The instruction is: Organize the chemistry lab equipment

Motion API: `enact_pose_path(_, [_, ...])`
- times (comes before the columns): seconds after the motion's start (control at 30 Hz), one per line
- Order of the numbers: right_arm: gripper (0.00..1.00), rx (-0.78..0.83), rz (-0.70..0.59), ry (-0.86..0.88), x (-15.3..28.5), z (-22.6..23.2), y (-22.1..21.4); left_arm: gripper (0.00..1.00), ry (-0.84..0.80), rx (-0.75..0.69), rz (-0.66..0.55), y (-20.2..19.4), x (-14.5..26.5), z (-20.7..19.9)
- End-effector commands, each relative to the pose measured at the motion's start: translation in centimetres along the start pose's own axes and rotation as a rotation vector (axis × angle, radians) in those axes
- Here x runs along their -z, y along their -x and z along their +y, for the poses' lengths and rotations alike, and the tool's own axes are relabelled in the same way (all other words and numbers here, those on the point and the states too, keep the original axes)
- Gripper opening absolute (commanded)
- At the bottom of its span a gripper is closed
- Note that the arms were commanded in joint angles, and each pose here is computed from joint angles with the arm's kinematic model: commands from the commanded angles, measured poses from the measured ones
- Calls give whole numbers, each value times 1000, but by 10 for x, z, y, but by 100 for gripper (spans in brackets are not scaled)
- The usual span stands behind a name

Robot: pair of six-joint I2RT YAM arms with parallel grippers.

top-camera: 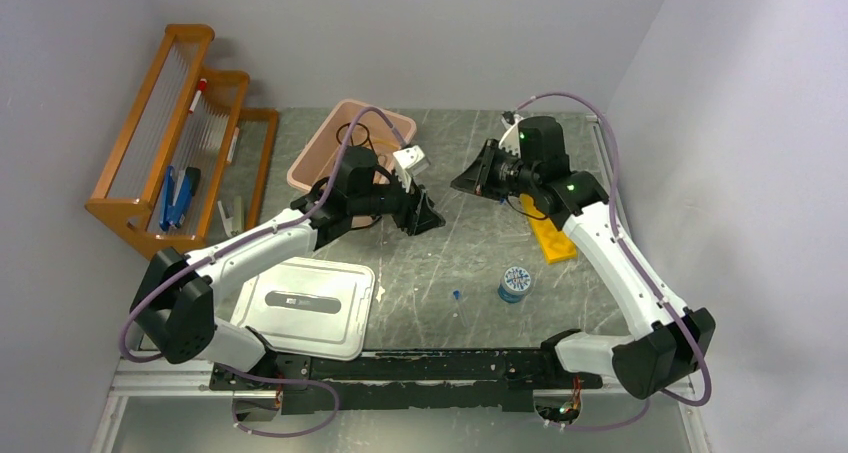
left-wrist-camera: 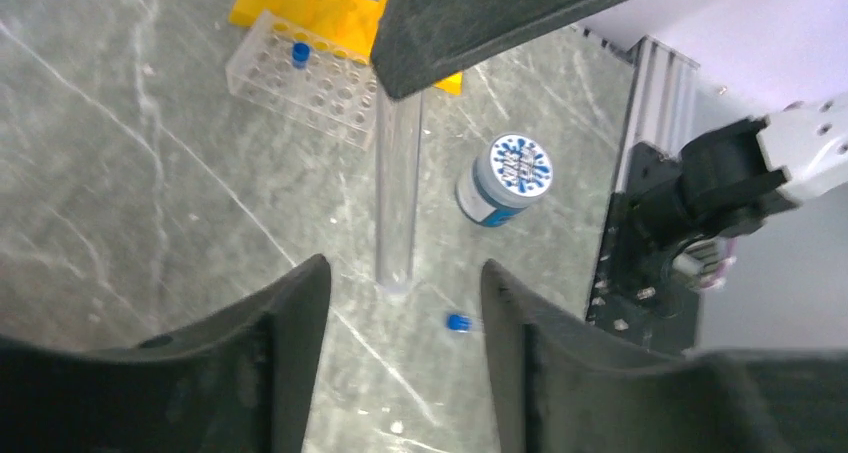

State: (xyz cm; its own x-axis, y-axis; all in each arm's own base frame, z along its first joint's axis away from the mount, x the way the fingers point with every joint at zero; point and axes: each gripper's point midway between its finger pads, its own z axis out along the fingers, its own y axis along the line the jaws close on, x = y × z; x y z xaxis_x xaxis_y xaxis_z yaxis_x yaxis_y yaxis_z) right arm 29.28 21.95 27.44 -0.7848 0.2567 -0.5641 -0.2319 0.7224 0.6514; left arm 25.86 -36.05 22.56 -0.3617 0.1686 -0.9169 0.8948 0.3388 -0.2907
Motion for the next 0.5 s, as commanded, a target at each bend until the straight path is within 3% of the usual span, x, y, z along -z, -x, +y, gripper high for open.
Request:
enact_pose_path(0.0, [8, 98, -148, -92, 11, -18, 22, 74, 72, 32, -40, 15, 3, 14])
enact_pose_path(0.13, [8, 229, -298, -291, 20, -68, 33, 81, 113, 77, -64, 16, 11, 19])
enact_pose_path(0.3, [8, 370, -429, -516, 30, -118, 47, 78, 117, 100, -46, 13, 15, 17])
enact_pose_path(0.47, [8, 463, -502, -591, 22, -142, 53, 77, 92, 111, -47, 14, 17, 10])
